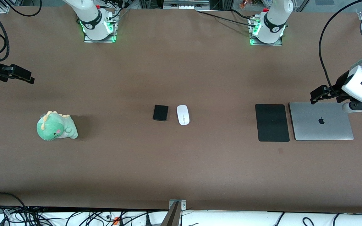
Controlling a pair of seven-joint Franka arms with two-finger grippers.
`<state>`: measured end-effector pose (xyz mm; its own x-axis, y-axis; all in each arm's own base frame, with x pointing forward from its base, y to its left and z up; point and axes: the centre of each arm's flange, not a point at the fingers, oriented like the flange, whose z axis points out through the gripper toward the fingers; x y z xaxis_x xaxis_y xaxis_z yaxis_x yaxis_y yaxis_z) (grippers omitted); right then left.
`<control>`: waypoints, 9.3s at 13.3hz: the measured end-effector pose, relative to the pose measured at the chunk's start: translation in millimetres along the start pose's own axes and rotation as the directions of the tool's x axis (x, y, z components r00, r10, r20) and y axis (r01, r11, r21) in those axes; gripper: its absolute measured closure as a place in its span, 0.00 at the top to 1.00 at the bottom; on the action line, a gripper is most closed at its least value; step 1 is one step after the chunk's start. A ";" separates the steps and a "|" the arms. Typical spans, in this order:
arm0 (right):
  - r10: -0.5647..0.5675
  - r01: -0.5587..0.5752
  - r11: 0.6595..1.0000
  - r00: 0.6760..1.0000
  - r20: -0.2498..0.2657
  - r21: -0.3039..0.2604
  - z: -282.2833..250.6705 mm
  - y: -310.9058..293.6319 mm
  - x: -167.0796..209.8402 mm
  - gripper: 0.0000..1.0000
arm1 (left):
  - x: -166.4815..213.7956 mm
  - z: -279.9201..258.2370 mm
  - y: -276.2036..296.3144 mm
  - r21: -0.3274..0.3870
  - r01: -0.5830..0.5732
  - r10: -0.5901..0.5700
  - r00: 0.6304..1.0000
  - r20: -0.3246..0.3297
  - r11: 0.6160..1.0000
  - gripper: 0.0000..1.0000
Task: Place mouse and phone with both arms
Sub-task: 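Reach the left gripper over to the white mouse and grasp it, then lift the white mouse with the left gripper, then carry the mouse to the pad while the right gripper reaches the phone, then lower the mouse onto the pad while the right gripper grasps the phone, then release the mouse and raise the left gripper while the right carries phone, then lower the black phone beside the green plush toy with the right gripper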
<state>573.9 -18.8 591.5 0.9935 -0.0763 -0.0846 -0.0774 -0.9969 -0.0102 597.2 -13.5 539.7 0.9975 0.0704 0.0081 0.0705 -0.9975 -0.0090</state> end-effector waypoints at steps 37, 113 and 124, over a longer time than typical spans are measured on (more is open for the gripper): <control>0.002 -0.002 1.000 1.000 0.011 -0.001 4.4 0.5 1.3 1.00 | -100.6 355.0 499.0 -0.012 0.346 -0.346 0.936 -0.068 0.938 1.00; -0.054 0.044 0.992 0.995 -0.082 -0.116 355.1 -280.2 41.1 0.81 | -6.3 -20.7 -91.2 0.004 0.009 -0.009 1.000 0.002 1.000 1.00; -0.075 0.072 0.997 0.974 -0.215 -0.024 404.2 -105.4 54.3 0.81 | -7.8 -31.2 -59.1 0.002 -0.045 0.045 0.999 -0.006 0.999 1.00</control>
<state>602.2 88.9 185.2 0.9912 -0.0030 0.1326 -0.0041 -1.0000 0.0077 585.0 44.6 571.4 0.9996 0.0251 0.0135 0.0253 -0.9996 -0.0112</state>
